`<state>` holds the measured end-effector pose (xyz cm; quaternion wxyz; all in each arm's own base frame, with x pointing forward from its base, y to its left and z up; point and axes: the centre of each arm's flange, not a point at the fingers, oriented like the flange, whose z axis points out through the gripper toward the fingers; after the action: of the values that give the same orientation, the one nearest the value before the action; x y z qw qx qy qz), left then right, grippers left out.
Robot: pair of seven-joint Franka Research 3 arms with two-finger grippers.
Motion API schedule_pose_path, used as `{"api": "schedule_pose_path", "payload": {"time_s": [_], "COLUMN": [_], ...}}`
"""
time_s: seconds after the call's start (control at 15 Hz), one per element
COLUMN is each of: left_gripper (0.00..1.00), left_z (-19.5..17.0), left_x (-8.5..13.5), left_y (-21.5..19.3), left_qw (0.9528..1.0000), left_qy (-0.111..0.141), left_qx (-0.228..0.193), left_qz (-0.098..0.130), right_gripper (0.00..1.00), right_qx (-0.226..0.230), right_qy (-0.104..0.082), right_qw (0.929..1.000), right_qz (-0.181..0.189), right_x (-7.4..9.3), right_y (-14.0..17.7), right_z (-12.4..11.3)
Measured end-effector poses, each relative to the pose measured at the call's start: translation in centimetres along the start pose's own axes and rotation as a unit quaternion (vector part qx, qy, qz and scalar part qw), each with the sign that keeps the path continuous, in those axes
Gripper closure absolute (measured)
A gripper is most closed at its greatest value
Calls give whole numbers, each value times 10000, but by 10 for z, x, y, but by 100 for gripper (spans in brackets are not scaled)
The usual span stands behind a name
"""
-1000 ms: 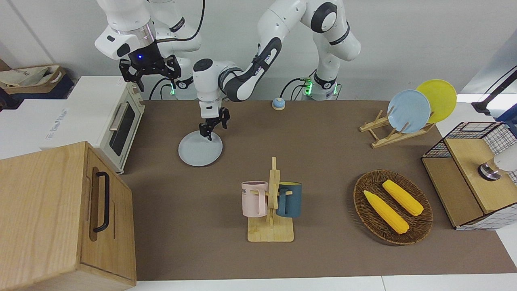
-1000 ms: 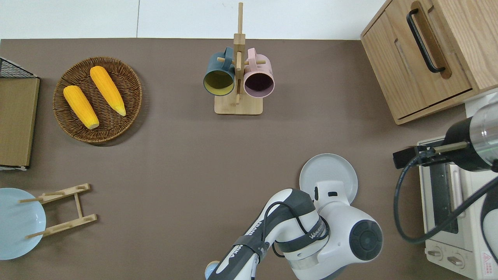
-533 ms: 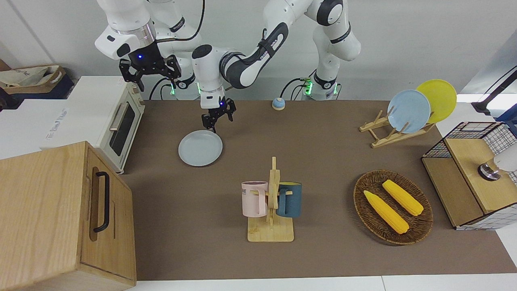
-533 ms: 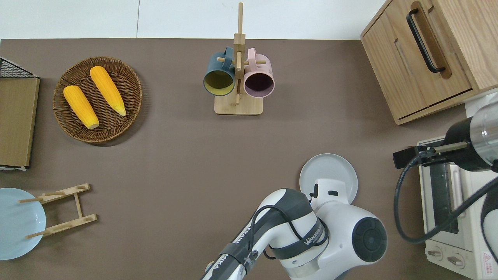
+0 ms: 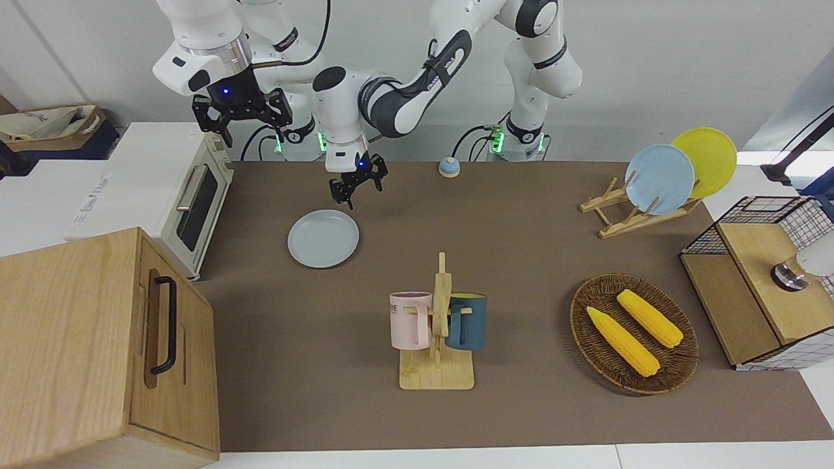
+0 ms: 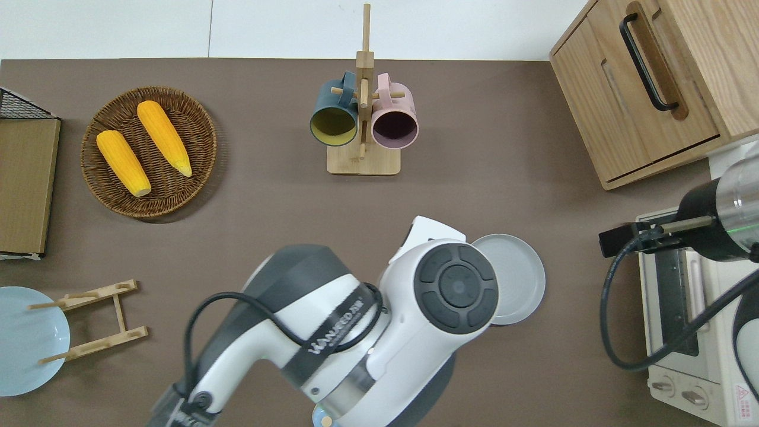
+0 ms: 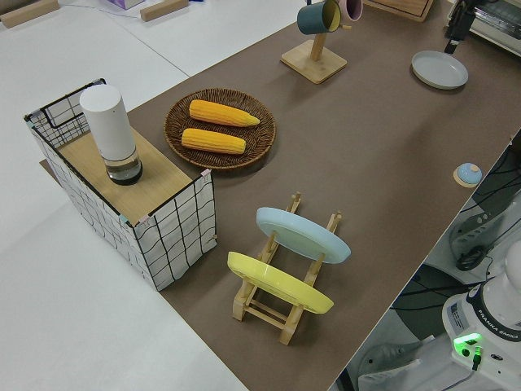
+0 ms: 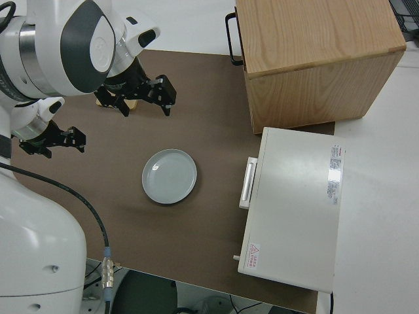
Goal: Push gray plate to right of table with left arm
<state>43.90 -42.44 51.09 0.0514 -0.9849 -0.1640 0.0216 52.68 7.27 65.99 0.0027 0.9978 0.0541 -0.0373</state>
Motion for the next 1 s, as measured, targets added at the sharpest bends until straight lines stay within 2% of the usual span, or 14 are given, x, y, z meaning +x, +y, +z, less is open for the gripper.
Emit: {"api": "schedule_pose_path", "payload": {"time_s": [0.4, 0.67, 1.0], "left_gripper": [0, 0, 0], "left_z": [-60, -83, -91], "left_x": [74, 119, 177], "left_y": [-112, -188, -287], "left_qw": [9992, 9960, 9882], "left_qy": [-100, -134, -135], "left_qx": [34, -34, -148], "left_qz": [389, 881, 1521], "right_gripper": [1, 1, 1], "right_qx": [0, 0, 0], "right_qy": [0, 0, 0], "right_qw": [10000, 10000, 10000], "right_qz": [0, 0, 0], "right_x": [0, 0, 0], "right_y": [0, 0, 0], "right_z": [0, 0, 0]}}
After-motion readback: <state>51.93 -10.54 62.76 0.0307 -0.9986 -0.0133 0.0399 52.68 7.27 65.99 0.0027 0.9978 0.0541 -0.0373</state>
